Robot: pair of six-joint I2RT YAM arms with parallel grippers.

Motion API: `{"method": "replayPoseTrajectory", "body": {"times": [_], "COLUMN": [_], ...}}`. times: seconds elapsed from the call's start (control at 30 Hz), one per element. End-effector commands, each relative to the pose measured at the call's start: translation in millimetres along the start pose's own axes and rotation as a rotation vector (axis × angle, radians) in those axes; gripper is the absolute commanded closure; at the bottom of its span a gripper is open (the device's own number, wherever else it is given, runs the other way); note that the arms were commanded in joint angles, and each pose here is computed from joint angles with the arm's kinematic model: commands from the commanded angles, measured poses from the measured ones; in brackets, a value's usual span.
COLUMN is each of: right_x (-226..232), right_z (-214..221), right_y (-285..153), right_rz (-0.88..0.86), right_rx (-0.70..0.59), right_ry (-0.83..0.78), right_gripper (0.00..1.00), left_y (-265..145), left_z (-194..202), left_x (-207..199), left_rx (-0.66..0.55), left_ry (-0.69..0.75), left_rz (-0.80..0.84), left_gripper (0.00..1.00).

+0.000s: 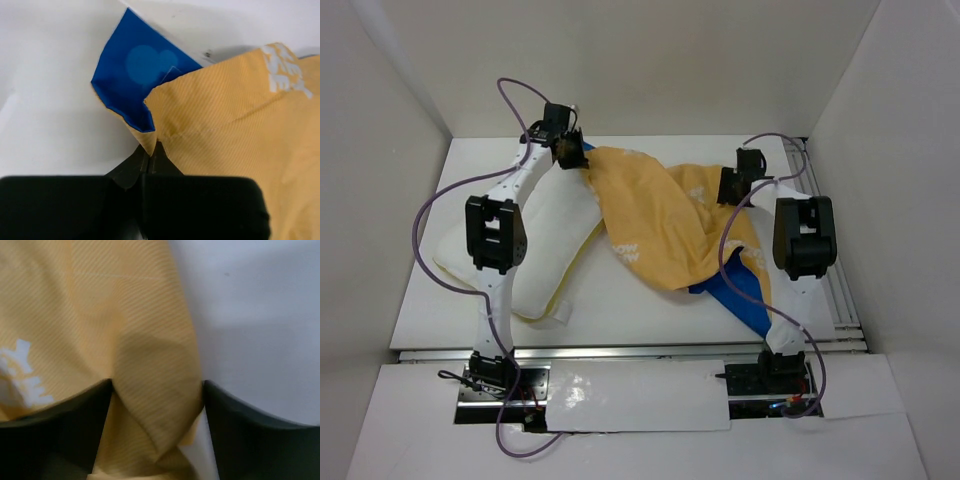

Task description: Put the pillow into the pillowcase

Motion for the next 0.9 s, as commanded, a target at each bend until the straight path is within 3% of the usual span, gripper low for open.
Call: {"method": "replayPoseTrajectory", "body": {"times": [0.0, 0.07, 0.1, 0.2, 0.23, 0.4, 0.43, 0.47, 0.53, 0.57, 0.67, 0.7, 0.87], "right_x": [30, 32, 35, 33, 30, 2, -5, -15, -26, -34, -43, -48, -66], "right_z": [-20, -25, -33, -83, -84, -155, -156, -167, -168, -168, -169, -163, -153], "right_y": [4, 1, -5, -60, -60, -212, -234, -286, -334, -381, -457, -489, -588], "right_rz": [-0.161, -0.179, -0.188, -0.146, -0.121, 0.056, 0.086, 0.096, 0.119, 0.111, 0.096, 0.085, 0.097], "right_rx": [-0.085, -0.113, -0.140, -0.322, -0.330, -0.695, -0.732, -0.844, -0.941, -1.018, -1.154, -1.203, -1.379], "right_ry": [-0.029, -0.029, -0.019, -0.011, -0.006, 0.113, 0.133, 0.171, 0.208, 0.239, 0.263, 0.269, 0.308], "right_gripper": [0.44, 0.77, 1.00, 1.00, 1.00, 1.00, 1.00, 1.00, 1.00, 1.00, 1.00, 1.00, 1.00], "left_y": [1, -13, -21, -72, -88, -204, -261, -284, -325, -377, -438, -476, -558], "left_z": [-8, -18, -20, -48, -54, -73, -78, -74, -66, -61, -45, -35, -4], "left_x": [-22, -25, -28, -39, -42, -56, -63, -71, -69, -69, -65, -64, -63], "left_rx": [-0.041, -0.074, -0.082, -0.190, -0.219, -0.435, -0.546, -0.594, -0.679, -0.773, -0.877, -0.950, -1.102], "left_ry": [0.061, 0.078, 0.093, 0.126, 0.141, 0.167, 0.176, 0.192, 0.184, 0.161, 0.132, 0.130, 0.197], "left_rz": [0.159, 0.166, 0.183, 0.245, 0.249, 0.195, 0.190, 0.180, 0.126, 0.135, 0.129, 0.158, 0.250], "left_gripper": [1.00, 1.00, 1.00, 1.00, 1.00, 1.00, 1.00, 1.00, 1.00, 1.00, 1.00, 1.00, 1.00]}}
Point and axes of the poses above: each gripper's point midway between its finger pads, its own y axis out along the fingers, its own x axis along the line the jaws close on, z = x × y, the point moved 5 cm from there along -y, back along the fingers, and after that the axes turned 7 degrees about y, right-handed, at the moved point
